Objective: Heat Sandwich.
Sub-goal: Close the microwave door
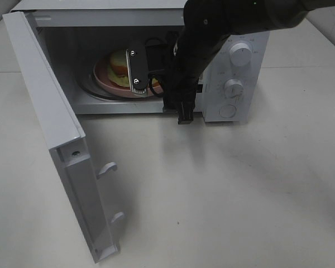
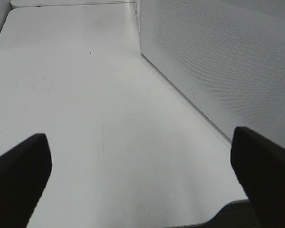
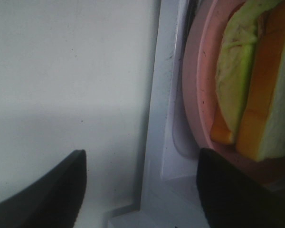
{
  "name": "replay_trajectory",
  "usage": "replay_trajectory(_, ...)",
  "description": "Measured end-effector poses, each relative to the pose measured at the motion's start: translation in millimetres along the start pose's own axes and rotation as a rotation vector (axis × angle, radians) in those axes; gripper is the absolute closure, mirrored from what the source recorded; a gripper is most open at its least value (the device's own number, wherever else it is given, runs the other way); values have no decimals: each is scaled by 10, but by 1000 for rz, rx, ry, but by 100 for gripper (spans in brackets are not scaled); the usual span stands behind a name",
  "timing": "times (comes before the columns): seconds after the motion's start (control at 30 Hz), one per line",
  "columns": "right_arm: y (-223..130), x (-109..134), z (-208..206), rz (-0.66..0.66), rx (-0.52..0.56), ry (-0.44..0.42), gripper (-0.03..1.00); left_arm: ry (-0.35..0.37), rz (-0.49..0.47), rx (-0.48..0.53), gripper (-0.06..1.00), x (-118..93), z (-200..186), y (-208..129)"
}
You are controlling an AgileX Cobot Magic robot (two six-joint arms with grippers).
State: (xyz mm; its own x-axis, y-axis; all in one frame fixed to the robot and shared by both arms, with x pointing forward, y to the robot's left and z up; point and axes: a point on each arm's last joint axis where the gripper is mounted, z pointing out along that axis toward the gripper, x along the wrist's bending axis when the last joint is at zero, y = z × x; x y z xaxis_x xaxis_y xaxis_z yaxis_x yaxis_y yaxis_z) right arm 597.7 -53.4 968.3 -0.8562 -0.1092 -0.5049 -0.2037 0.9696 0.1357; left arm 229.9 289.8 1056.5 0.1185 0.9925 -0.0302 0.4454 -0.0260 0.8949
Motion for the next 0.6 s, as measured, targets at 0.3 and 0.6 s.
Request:
replay_trajectory(0.3, -117, 231, -236, 55, -24, -21, 32, 0, 0, 0, -2, 0, 0, 0)
replay_trajectory(0.6, -298, 573, -548, 109, -27, -12, 32, 0, 0, 0, -2, 0, 0, 0)
